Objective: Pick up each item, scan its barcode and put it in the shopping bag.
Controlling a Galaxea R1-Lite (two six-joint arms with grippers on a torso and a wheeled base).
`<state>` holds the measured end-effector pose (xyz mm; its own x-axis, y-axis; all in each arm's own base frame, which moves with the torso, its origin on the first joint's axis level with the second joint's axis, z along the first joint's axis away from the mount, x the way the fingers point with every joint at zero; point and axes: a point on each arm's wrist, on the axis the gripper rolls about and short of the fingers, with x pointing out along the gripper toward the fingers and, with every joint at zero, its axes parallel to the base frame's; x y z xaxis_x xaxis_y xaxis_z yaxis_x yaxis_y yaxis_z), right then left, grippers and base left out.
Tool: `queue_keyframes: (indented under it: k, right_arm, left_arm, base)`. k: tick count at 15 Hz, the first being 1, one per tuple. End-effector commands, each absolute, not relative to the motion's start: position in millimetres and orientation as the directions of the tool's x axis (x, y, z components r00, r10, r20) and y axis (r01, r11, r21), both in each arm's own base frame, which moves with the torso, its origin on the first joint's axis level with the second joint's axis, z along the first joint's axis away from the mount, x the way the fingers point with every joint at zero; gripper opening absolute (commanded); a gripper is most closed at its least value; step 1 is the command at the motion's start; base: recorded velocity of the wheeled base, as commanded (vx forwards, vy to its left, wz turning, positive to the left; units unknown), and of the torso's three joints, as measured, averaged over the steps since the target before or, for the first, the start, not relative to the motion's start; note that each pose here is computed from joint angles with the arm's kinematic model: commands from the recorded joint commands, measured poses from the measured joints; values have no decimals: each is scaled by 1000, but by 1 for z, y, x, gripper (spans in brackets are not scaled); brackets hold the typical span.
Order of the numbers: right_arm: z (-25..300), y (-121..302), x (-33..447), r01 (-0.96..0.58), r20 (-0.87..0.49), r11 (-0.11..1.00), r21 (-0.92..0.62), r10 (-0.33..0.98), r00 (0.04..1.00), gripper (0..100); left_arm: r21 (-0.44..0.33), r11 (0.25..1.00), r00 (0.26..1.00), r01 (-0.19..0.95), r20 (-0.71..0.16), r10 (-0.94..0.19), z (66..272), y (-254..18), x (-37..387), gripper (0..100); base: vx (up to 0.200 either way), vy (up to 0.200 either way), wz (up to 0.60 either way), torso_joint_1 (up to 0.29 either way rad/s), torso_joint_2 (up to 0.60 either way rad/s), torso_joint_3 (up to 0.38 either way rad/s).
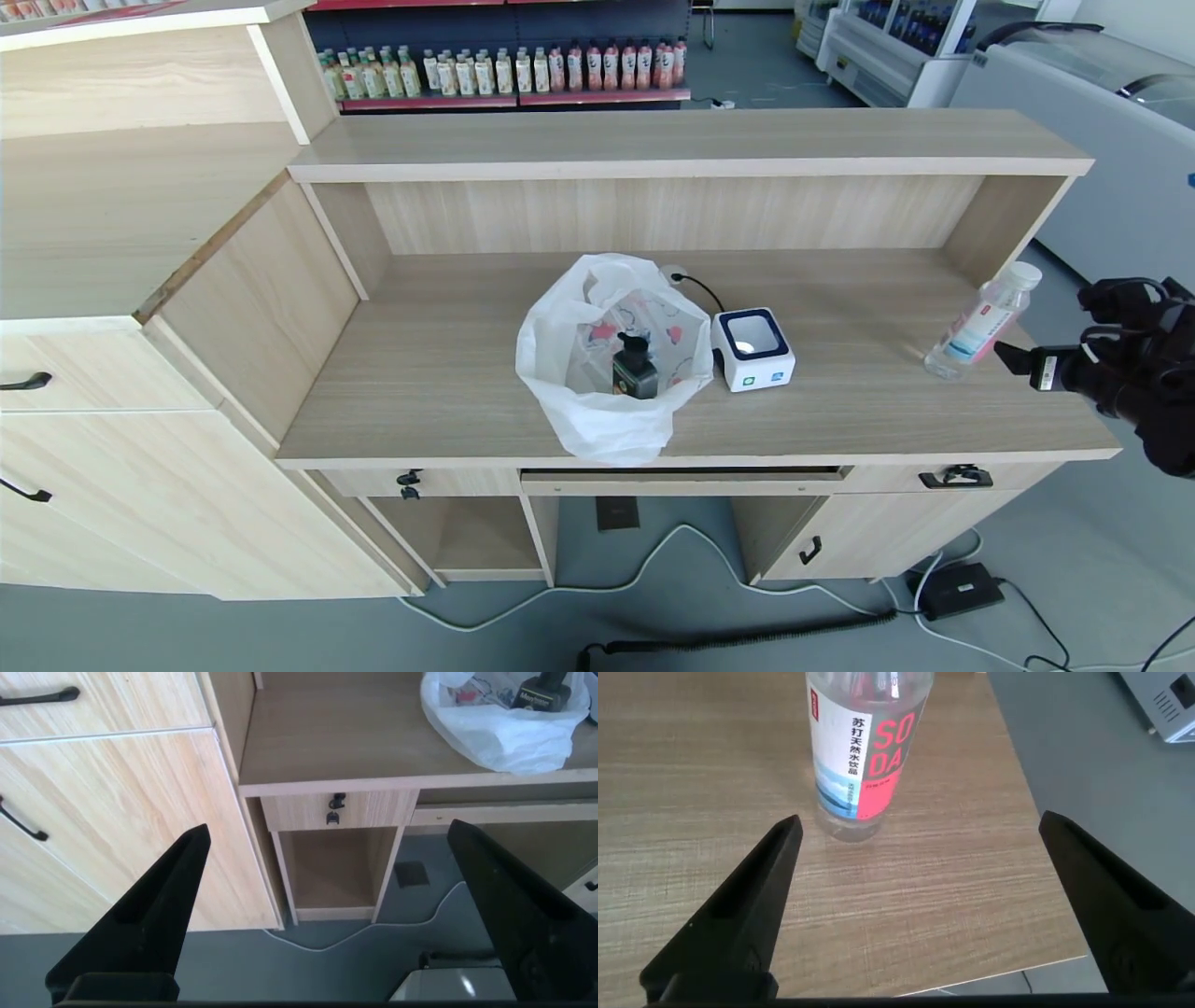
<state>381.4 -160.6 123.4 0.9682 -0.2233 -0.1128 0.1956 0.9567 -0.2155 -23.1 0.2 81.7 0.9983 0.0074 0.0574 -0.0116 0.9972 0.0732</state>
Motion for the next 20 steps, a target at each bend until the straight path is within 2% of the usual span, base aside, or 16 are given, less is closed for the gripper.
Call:
queue_keyframes:
  k: [1,4,20]
  right_arm:
    - [122,-164,388,197,-102,953,-230,-224,969,100]
    - [132,-167,401,204,-54,949,-240,-223,973,100]
    - [104,-152,440,144,-62,965,-217,-161,985,100]
  left_arm:
    - [73,997,998,-12,58,8,82,0,-23,100]
    - [73,997,998,-12,58,8,82,0,-23,100]
    - [73,997,998,-12,58,8,82,0,-23,100]
  base:
    - [0,0,0,0,0,0]
    - [0,0,0,0,0,0]
    - [0,0,0,0,0,0]
